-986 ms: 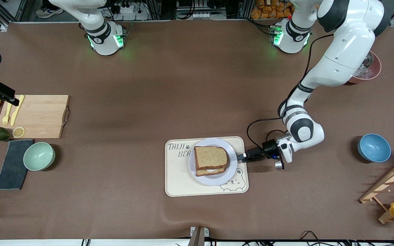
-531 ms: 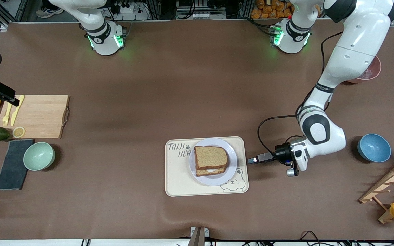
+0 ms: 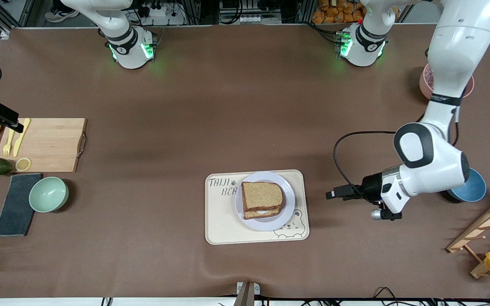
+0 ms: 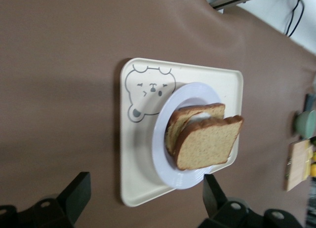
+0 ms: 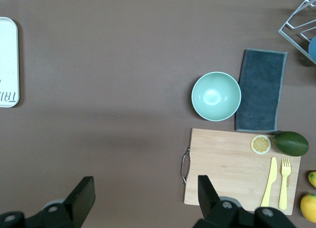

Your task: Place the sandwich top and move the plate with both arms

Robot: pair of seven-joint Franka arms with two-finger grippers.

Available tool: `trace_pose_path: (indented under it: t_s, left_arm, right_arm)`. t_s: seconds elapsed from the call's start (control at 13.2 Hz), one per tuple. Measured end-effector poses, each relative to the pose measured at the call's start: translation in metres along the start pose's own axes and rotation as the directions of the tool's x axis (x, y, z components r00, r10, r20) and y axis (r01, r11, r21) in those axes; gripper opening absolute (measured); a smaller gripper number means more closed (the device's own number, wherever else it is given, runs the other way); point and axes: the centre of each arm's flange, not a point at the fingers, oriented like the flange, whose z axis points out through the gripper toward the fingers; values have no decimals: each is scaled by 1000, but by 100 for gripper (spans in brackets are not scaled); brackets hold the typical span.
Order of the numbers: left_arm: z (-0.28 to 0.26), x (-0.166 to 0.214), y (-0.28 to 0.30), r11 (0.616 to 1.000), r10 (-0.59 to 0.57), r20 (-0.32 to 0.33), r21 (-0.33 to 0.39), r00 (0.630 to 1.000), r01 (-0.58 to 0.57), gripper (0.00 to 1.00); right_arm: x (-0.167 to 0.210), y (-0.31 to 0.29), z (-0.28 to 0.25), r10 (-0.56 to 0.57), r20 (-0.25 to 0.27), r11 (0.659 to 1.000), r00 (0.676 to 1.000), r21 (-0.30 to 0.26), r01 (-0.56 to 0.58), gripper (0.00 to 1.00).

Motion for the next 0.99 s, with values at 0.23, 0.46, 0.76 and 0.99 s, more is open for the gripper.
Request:
trace_pose_path:
  t_s: [0.23, 0.46, 0.76, 0.99]
  left_arm:
    - [-62, 5, 8, 987, 68, 78, 142, 995, -79, 100]
    - [-131, -4, 39, 919, 111, 102, 369, 989, -141, 100]
    - [-205, -36, 80, 796, 147, 99, 579, 984, -177, 100]
    - [-245, -42, 71, 733, 148, 62, 663, 987, -151, 100]
  right_arm:
    - [0, 0, 0, 5, 0, 1000, 1000, 0, -5, 93]
    - [0, 0, 1, 49, 2, 999, 999, 0, -49, 93]
    - [0, 0, 2, 77, 6, 997, 997, 1, -77, 93]
    - [0, -2, 3, 90, 11, 996, 996, 2, -90, 93]
